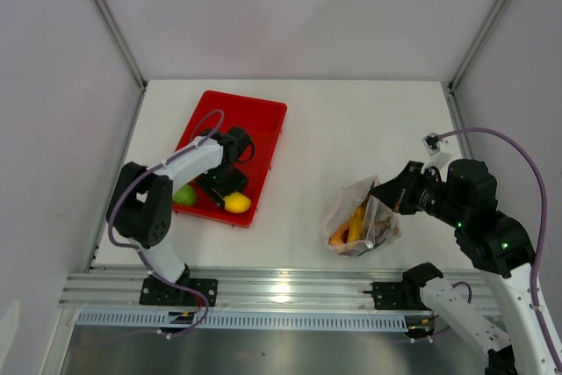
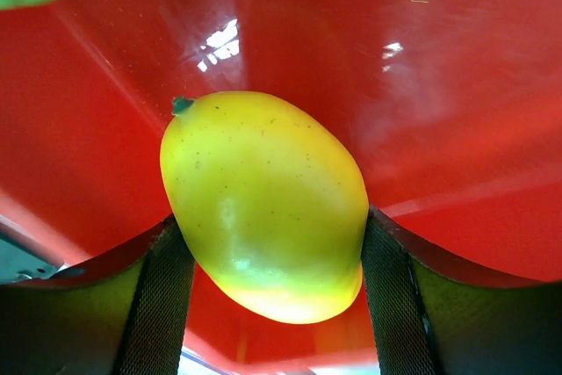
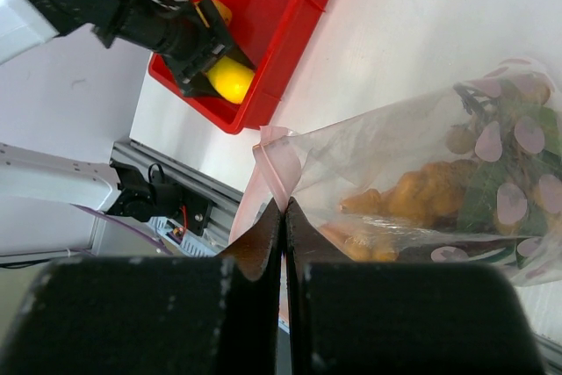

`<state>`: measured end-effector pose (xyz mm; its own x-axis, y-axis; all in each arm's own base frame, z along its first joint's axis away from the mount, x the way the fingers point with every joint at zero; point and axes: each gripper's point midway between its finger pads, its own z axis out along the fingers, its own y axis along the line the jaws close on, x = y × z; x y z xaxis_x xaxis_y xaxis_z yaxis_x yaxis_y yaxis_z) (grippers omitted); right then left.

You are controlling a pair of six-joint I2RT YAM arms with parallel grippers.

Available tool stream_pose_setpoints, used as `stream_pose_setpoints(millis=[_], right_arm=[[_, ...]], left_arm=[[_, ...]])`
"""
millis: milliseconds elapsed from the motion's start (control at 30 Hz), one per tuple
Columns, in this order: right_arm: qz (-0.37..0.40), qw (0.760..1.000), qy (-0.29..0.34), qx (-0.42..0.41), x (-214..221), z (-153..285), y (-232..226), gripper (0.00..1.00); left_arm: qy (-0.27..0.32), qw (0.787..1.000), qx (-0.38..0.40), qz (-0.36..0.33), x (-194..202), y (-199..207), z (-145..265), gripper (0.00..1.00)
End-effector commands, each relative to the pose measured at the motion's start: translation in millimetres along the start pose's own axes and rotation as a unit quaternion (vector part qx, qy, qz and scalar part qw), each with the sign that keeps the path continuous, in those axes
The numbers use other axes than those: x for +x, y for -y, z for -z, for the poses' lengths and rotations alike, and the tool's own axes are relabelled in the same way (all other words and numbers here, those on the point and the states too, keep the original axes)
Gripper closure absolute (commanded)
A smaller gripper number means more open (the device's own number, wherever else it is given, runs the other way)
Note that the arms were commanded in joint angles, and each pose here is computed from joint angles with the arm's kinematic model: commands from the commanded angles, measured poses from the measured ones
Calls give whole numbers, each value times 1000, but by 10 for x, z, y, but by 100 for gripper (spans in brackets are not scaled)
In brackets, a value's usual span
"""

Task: Place the food in the zip-top bag and seal the zipper
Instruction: Pick up the fake fruit from the bin, then place the fake fruit in the zipper food storage bag.

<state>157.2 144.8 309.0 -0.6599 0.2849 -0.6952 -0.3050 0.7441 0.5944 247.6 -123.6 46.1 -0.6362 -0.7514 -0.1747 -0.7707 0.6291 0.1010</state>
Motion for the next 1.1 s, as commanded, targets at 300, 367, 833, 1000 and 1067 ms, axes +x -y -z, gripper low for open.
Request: stream_pose_setpoints(millis=[300,367,833,1000,1067], right_arm=[[11,1000,28,-3,-152,-2,-44,100],[11,1000,28,-2,-159,-8,-47,100],[7,1000,24,4,-145,35,-42,100],[7,1000,26,-1,-151,76,-74,100],[5,1000,23,-6,-137,75,-88,100]], left_arm=[[175,906,365,-125,-8,167,2055,96],[175,853,451,-198,262,150,2237,100],[47,422,730,-536,2270,-202,3419,100],[-6,382,724,-574,2605,-267,3401,99],[-35,374,718,-586,2707,-250,3359,99]])
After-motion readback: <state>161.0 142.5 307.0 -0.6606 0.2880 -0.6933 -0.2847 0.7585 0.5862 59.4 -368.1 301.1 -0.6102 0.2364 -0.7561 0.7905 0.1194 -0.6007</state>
